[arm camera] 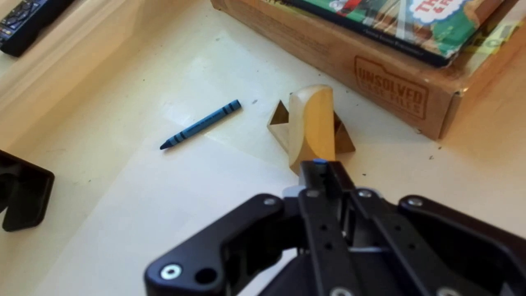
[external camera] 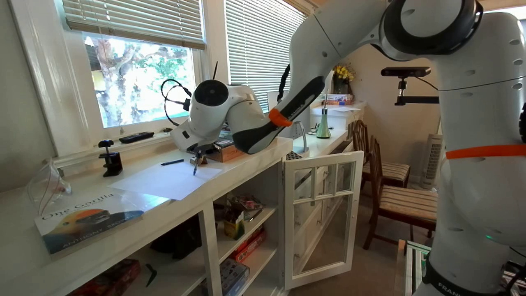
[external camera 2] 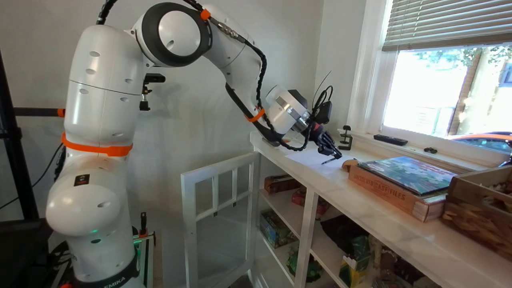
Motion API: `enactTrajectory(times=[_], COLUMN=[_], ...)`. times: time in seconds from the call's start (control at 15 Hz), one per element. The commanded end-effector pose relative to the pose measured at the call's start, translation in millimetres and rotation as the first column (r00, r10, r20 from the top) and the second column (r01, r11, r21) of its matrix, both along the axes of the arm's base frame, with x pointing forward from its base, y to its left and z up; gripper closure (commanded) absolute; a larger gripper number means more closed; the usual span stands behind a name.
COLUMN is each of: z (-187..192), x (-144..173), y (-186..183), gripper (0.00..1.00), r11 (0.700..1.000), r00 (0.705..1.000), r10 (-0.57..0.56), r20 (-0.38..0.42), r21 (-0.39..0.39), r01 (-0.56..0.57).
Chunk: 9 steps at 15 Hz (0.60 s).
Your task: Draw some things on the paper with the crayon
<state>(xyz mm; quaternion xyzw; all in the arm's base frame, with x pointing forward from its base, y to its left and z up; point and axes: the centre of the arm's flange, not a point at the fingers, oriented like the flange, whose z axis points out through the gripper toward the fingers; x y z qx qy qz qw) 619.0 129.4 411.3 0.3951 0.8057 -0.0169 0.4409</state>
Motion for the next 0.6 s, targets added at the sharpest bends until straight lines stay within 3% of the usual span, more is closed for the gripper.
enactTrajectory(times=[0.0, 0.53], z=[-11, -14], x=[3, 8], y=[-16, -22], gripper=[0.97, 0.97], r11=[0.998, 0.996], r00=[0.999, 0.998], r10=[-0.044, -0.069], r20=[0.008, 0.008], r21=[-0.037, -0.050], r01=[0.044, 0.070])
